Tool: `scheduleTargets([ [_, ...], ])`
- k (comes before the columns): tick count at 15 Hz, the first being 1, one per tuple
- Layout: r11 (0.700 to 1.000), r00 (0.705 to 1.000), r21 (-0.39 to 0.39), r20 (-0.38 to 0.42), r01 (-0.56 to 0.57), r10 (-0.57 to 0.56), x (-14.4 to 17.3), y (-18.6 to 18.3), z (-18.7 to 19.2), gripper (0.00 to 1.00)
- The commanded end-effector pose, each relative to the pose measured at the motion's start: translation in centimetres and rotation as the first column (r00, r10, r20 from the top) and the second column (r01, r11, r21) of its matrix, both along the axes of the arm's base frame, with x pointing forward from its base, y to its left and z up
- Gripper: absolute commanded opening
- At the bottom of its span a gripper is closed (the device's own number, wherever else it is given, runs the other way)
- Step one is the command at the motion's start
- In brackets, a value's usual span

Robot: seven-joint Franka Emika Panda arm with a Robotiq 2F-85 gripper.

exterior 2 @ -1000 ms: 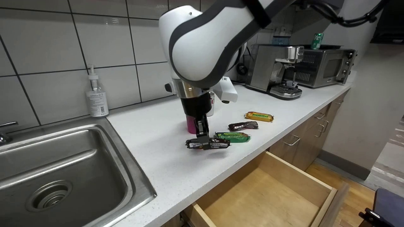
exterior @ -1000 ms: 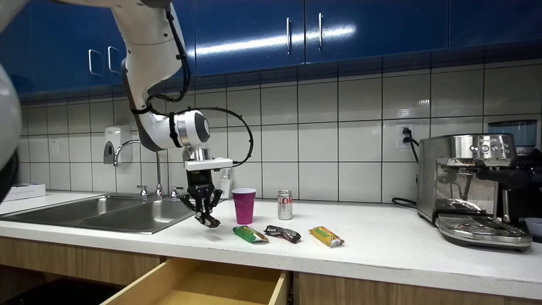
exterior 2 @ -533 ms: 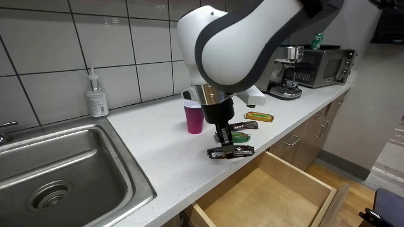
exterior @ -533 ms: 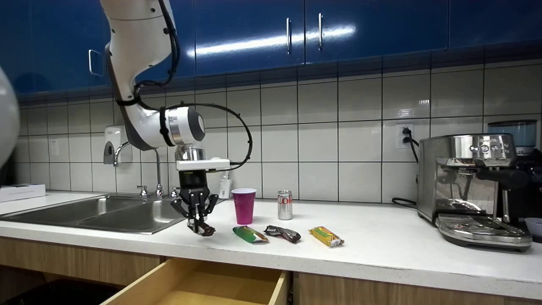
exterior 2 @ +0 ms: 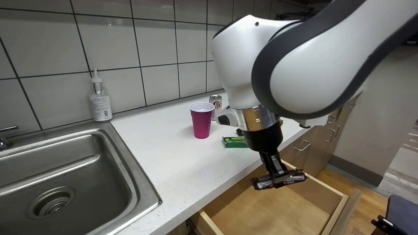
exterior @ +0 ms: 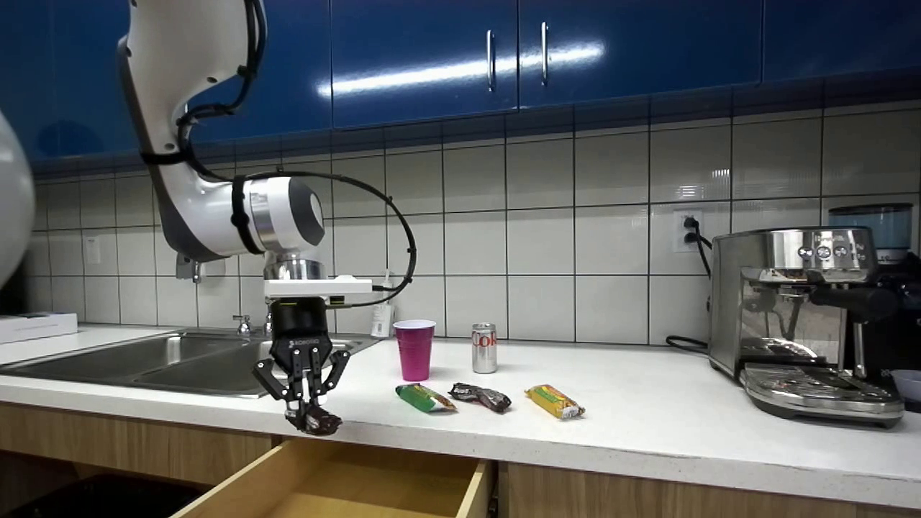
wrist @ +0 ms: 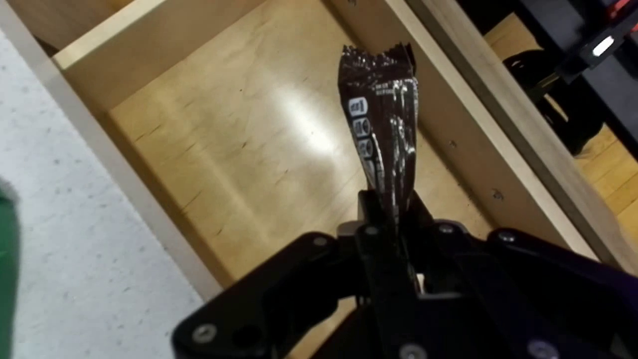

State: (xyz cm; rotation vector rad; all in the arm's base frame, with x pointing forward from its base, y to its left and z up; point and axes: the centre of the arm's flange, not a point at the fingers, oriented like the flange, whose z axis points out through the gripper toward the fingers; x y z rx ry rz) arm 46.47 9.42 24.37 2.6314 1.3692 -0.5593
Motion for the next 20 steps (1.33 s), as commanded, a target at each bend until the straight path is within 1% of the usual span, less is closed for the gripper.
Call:
scheduleTargets([
  [1,0.998,0.999,-0.021,-0.002,-0.052,0.052,-4.7,-0.4,0.1,0.04],
  [5,0.997,0.997,-0.024,-0.019,-0.071,0.07,-6.8,-0.1,-2.0,0.04],
  [9,0.993,0.993,-0.031,-0.035,-0.117,0.116,-7.5,0.5,-4.7,0.04],
  [14,0.979,0.98,-0.047,-0.02,-0.198,0.197,-6.8,1.3,-6.9,0.04],
  [20,0.967,0.968,-0.047,-0.003,-0.249,0.249,-5.3,1.7,-9.6,0.04],
])
